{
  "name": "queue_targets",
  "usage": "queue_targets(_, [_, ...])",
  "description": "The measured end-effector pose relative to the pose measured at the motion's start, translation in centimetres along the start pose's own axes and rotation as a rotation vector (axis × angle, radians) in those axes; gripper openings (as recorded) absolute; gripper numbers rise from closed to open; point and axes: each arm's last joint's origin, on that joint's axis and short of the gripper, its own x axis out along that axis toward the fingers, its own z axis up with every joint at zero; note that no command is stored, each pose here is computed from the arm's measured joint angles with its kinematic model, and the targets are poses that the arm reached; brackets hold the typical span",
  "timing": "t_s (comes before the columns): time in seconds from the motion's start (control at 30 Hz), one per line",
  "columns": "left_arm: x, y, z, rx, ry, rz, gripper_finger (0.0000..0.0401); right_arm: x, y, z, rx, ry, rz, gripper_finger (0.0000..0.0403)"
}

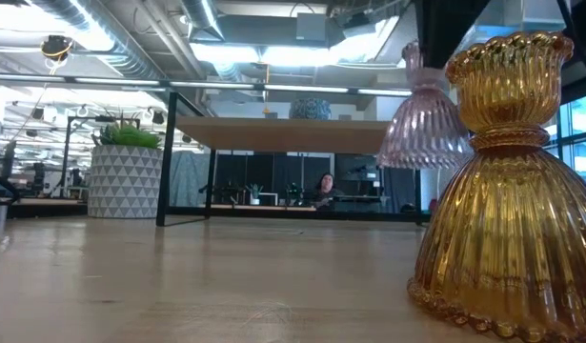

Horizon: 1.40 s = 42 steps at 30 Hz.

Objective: Pick & Place candle stick holders
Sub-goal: Put the right pink candle holder on the shelf

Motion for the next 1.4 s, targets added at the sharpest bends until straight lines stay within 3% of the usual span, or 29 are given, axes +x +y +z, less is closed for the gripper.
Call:
queue_targets(0.57, [0.0, 0.0, 0.0, 0.0, 0.0, 0.0, 0.0086, -4.0, -3.2, 1.2, 0.027, -0.119, 0.018, 0.0026])
queue_targets(0.97, [0.0, 0.0, 0.0, 0.0, 0.0, 0.0, 0.0086, -5.2, -8.4, 2.8, 0.045, -0.192, 0.021, 0.0026])
queue_targets(1.4, [0.0, 0.0, 0.0, -0.008, 0.003, -0.001, 0.0086, -9.7, -15.0, -0.4, 0.177, -0.311, 0.056, 0.0026])
